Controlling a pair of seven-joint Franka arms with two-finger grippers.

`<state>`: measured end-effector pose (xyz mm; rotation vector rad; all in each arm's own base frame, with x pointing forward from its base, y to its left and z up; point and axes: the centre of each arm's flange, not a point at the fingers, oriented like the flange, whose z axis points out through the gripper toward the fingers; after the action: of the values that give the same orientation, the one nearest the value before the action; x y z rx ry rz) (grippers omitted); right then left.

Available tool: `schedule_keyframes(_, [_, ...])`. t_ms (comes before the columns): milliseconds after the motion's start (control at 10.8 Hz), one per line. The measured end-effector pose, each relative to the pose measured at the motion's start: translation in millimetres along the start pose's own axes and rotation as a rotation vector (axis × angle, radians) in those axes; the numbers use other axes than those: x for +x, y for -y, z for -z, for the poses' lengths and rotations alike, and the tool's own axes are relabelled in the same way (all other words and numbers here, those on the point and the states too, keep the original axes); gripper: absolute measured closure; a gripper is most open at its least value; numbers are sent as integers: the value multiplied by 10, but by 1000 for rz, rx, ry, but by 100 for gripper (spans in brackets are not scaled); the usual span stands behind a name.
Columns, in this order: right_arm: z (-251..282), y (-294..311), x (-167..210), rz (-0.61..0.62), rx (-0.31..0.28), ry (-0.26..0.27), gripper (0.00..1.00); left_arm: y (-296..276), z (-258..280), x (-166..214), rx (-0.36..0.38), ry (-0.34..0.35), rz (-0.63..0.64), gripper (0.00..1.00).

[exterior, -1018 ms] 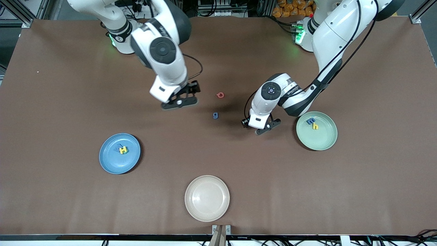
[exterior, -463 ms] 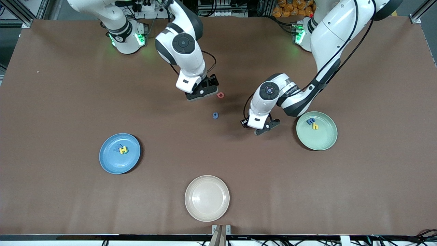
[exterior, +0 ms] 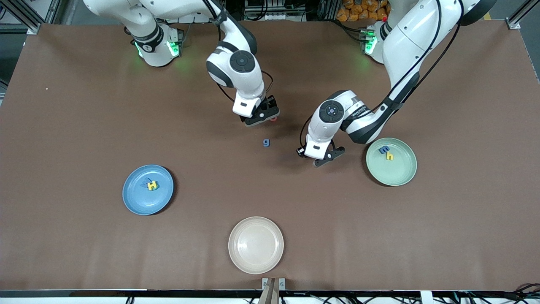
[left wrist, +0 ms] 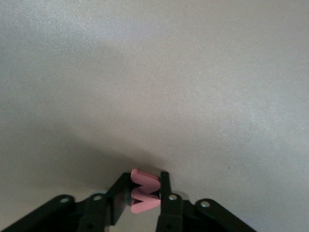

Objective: Sort uppercase to blue plate, lowercase to green plate
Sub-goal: 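Grasp the pink w with the left gripper while the right gripper releases the H, then place the w on the green plate while the right gripper grasps the Q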

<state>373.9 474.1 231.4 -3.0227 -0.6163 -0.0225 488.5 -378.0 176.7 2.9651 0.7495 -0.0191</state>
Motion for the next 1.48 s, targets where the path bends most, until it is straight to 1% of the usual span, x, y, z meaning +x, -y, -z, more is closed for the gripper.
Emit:
schedule_keyframes(93, [-105,75,-41,15,-7,5,12,-1,-2,-3,1,0,-1,72])
schedule_keyframes(370, [-253,279,-48,35,-5,9,13,-3,-2,-4,7,-1,-2,72])
schedule_keyframes(555, [-325,399,-40,56,-1,2,15,4,-1,4,39,-4,-19,72])
schedule_keyframes(833, [-449,486,-23,96,-14,-16,16,78,42,149,176,-4,-98,72])
schedule_keyframes(926, [-465,493,-12,103,-17,-19,17,99,90,214,208,-5,-127,72])
schedule_keyframes(1296, [-506,546,-26,126,-23,-24,20,210,330,417,293,-1,-267,72])
schedule_keyframes(1481, [-577,542,-45,136,-30,-17,20,352,492,627,325,10,-361,72])
